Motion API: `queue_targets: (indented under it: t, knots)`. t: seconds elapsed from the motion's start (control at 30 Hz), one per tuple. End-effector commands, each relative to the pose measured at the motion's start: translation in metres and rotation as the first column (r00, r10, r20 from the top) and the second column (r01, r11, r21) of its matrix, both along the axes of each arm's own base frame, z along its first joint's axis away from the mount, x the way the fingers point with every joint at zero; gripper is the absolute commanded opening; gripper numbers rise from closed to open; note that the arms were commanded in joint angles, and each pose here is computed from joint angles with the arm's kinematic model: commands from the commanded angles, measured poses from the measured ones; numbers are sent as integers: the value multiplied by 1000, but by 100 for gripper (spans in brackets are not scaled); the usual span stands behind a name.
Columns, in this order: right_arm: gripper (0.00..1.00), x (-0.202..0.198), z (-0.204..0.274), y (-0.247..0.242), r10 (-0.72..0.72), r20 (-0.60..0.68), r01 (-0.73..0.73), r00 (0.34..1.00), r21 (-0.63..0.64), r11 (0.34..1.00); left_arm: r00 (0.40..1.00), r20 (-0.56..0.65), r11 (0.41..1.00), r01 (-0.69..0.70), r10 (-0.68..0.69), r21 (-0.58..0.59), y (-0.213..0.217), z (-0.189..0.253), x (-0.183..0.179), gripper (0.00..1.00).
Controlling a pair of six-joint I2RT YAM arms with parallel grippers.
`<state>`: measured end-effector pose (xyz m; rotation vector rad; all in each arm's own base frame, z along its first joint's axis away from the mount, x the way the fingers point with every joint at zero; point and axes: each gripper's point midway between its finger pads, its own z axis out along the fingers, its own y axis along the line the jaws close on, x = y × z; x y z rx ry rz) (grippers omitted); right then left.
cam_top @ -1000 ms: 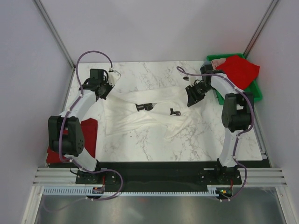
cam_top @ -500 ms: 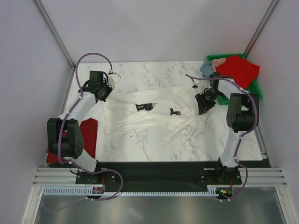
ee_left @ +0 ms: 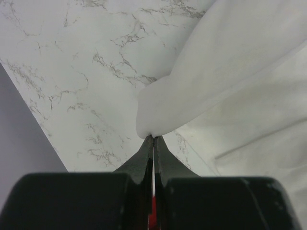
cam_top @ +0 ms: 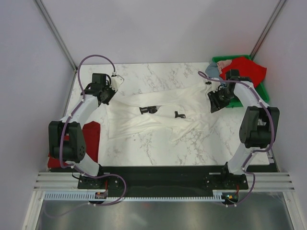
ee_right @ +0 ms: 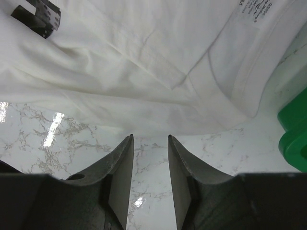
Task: Fold and stack the t-shirts
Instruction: Flatten the tshirt out
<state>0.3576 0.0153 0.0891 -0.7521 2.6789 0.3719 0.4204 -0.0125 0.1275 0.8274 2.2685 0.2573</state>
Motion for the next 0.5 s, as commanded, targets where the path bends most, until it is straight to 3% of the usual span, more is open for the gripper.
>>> queue_targets:
  t: [0.0, 0.47]
  knots:
    - [43, 16, 1, 12, 9, 9, -9, 1000, 63, 998, 1000, 20, 999, -2, 3, -48, -8, 3, 1, 2]
    - [47, 53, -35, 14, -39, -62, 45, 997, 93, 995, 1000, -13, 999, -12, 12, -36, -5, -1, -16, 2]
